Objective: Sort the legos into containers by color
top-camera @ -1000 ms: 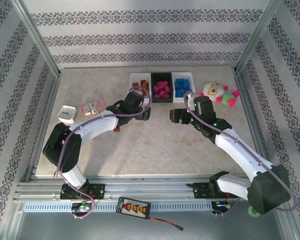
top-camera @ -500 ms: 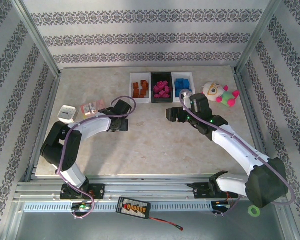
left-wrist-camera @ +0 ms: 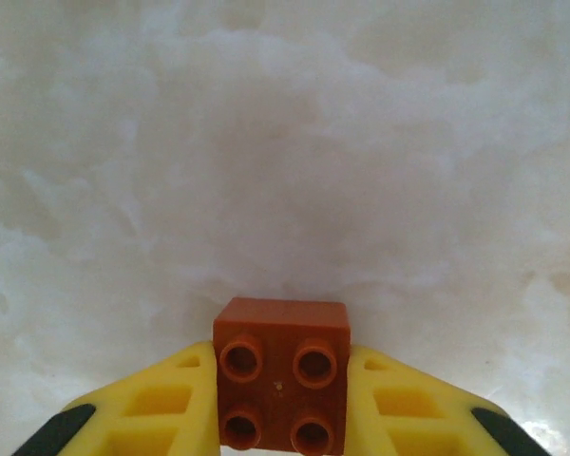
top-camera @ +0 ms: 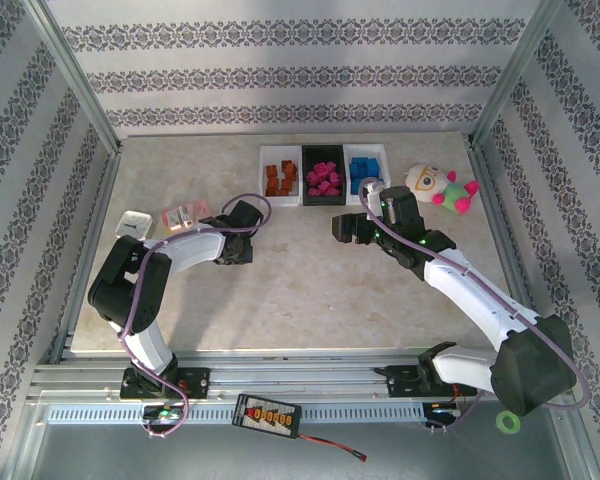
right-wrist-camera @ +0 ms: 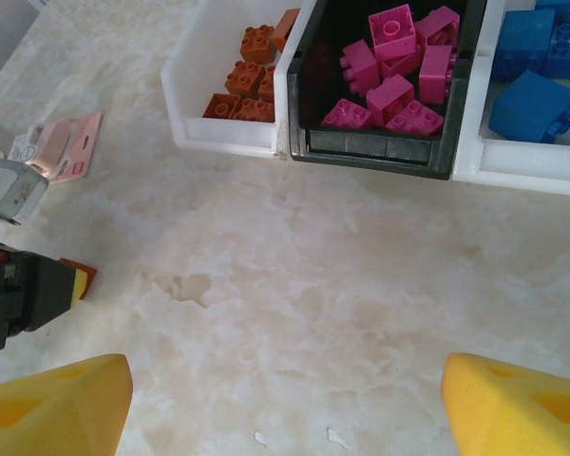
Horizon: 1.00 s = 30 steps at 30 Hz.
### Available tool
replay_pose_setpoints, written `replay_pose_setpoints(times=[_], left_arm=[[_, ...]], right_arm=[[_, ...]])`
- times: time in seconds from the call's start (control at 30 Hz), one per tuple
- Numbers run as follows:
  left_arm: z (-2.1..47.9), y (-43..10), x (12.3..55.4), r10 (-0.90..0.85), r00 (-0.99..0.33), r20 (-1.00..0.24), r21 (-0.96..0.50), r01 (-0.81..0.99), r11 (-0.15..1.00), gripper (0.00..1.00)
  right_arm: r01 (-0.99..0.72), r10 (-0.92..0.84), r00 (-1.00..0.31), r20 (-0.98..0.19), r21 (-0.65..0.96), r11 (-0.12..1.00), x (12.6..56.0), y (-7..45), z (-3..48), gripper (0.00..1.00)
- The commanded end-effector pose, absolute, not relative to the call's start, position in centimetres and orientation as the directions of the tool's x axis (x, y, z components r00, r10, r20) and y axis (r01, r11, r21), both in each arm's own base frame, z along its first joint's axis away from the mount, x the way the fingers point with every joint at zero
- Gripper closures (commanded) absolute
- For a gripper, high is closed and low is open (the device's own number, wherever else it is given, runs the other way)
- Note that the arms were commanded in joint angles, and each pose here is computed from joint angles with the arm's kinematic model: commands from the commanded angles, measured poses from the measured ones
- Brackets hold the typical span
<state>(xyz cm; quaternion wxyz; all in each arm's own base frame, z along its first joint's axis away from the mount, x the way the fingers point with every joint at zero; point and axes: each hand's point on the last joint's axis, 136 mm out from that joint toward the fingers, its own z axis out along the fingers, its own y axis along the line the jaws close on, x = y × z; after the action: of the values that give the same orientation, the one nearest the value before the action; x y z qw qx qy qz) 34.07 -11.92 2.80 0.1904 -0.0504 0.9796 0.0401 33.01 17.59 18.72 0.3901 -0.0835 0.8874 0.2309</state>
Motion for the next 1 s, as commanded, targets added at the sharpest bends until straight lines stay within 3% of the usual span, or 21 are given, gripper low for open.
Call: replay_pose_setpoints(times=[0.0,0.2,0.57,0.9,0.97], left_arm=[[3.5,-12.5,34.7,-0.1,-0.919,-0.38,0.012,-0.113,0.994,0.75],[7.7,-16.4,38.8,-0.054,-0.855,-0.515,-0.066,-0.023,0.998,0.75],[16.1,-22.8,51.1,-0.023,-0.609,-0.793,-0.104,0.099,0.99,0.75],[13.7,-24.4,57.3,-0.007,-0.6,-0.8,-0.075,0.088,0.993,0.74],[13.4,-24.6,57.7,-0.009,-0.602,-0.798,-0.079,0.089,0.993,0.67]], right_arm=[[-0.344,0.036,-0.644,-0.764,0.332,0.878,33.3,17.7,20.4,0.15],[-0.324,0.053,-0.63,-0.775,0.324,0.889,33.2,17.1,20.8,0.15],[-0.303,0.068,-0.622,-0.78,0.32,0.898,33.4,16.4,20.8,0.15],[-0.275,0.089,-0.626,-0.775,0.326,0.905,33.4,15.3,20.3,0.15],[-0.268,0.094,-0.624,-0.776,0.326,0.907,33.4,15.0,20.4,0.15]])
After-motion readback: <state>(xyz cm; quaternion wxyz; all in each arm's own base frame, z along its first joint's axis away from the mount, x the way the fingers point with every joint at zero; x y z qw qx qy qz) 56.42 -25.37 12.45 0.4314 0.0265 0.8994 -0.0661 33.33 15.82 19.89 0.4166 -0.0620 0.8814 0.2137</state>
